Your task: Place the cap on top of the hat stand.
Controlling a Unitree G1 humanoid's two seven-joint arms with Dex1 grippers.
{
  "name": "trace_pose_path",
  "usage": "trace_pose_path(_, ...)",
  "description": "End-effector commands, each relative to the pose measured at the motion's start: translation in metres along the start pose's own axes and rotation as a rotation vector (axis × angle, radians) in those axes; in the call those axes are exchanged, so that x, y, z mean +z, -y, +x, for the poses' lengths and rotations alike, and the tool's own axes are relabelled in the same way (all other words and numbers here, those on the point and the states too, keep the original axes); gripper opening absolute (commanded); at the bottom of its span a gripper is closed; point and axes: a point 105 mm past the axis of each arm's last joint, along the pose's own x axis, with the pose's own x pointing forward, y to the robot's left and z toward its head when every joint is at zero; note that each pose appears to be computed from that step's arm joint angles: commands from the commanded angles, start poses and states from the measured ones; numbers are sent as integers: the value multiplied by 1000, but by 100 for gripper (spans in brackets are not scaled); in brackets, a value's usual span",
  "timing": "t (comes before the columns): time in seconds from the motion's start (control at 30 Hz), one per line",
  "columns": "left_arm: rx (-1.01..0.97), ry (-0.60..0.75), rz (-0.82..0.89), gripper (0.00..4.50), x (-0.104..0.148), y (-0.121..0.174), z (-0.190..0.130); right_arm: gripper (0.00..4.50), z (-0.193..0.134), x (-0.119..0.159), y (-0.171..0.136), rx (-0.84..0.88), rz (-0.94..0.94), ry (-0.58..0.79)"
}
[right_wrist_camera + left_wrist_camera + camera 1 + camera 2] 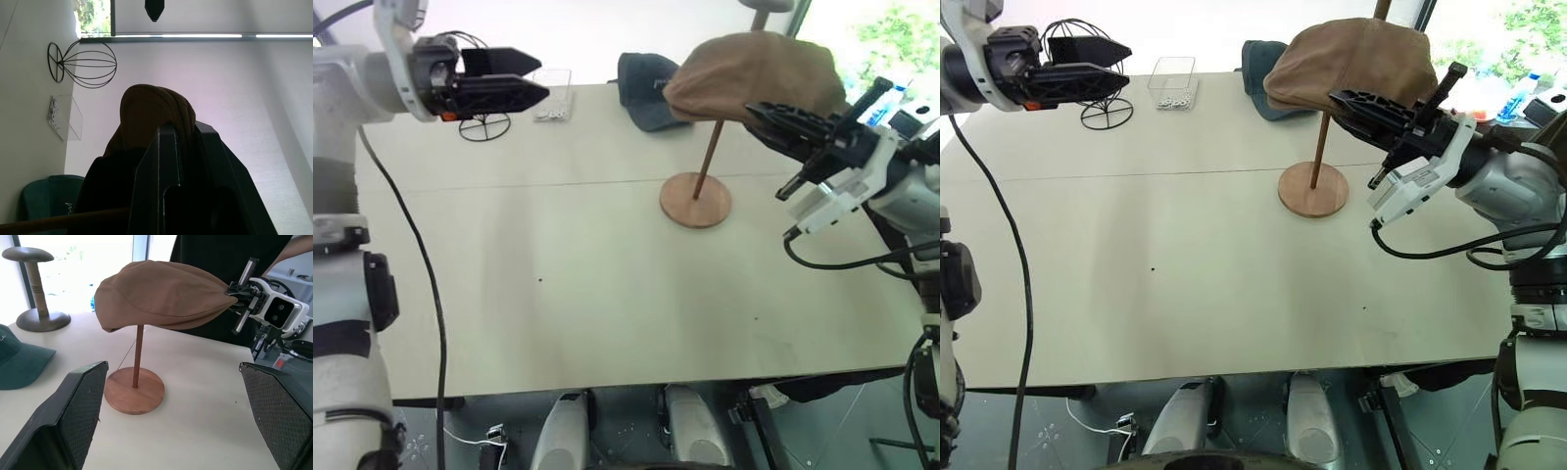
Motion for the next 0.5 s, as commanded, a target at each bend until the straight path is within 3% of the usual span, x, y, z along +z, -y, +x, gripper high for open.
trace_pose_path(0.03,0,24,73,450,21,6,-2,3,-2,0,2,-19,11,21)
trace_pose_path(0.27,-5,36,77,450,24,5,2,3,12,-5,2,-64,44,5)
trace_pose_path(0.3,-6,37,77,450,24,5,3,88,12,-7,2,-70,54,-7)
trace_pose_path(0.37,-9,37,78,450,25,5,5,167,12,-7,1,-72,60,-16)
trace_pose_path(0.5,-18,44,82,450,28,4,8,375,3,-10,-2,-31,47,-89)
